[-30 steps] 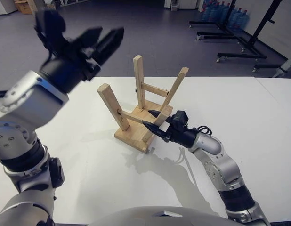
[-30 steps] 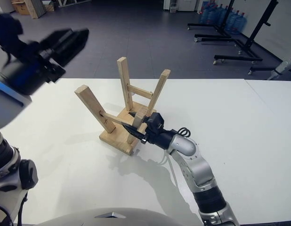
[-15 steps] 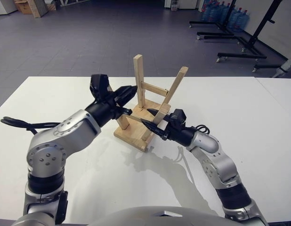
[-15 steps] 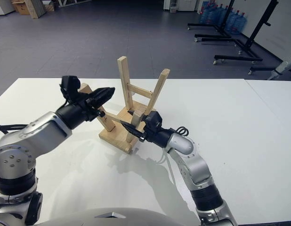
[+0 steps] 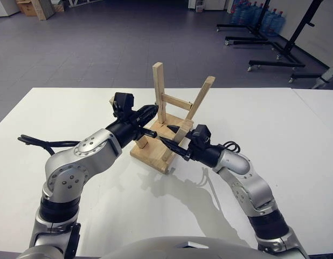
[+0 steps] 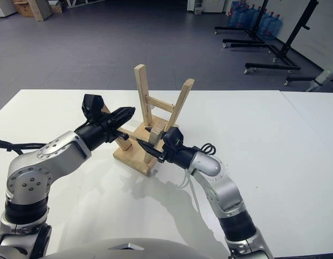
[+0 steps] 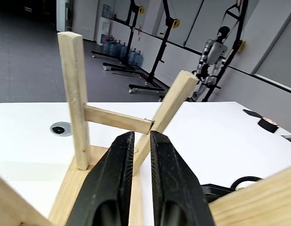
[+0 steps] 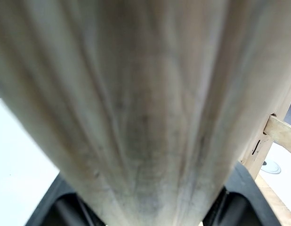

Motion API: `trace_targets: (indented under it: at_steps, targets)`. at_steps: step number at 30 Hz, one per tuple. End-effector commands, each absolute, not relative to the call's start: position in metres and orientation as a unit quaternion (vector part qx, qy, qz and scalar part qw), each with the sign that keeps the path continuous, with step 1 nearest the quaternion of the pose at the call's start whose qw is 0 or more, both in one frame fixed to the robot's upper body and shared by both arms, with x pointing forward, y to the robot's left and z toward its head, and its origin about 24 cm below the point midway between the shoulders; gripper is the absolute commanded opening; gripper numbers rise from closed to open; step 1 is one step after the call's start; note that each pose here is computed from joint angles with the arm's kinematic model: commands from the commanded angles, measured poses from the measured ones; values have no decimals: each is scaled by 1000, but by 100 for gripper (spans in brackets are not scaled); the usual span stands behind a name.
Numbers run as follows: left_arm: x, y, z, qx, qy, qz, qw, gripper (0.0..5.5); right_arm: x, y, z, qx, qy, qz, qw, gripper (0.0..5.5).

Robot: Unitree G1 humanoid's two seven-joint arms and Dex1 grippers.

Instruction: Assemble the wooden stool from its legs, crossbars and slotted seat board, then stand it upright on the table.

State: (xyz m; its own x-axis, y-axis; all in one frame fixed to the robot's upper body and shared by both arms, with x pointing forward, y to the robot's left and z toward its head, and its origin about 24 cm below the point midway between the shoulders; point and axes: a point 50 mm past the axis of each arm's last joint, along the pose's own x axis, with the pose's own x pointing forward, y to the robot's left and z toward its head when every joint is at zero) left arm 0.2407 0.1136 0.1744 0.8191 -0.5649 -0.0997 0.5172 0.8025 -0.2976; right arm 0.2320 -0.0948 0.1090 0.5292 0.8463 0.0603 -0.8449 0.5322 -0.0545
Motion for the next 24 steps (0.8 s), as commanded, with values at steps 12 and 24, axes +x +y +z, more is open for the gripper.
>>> trace_targets:
  at_steps: [12, 24]
  targets:
    - [231, 99, 105, -92, 169, -301, 934, 59, 232, -94, 103, -46, 29, 490, 870, 205]
    - [264, 116, 208, -73, 3, -288, 955, 59, 232, -94, 97, -43, 81, 489, 868, 205]
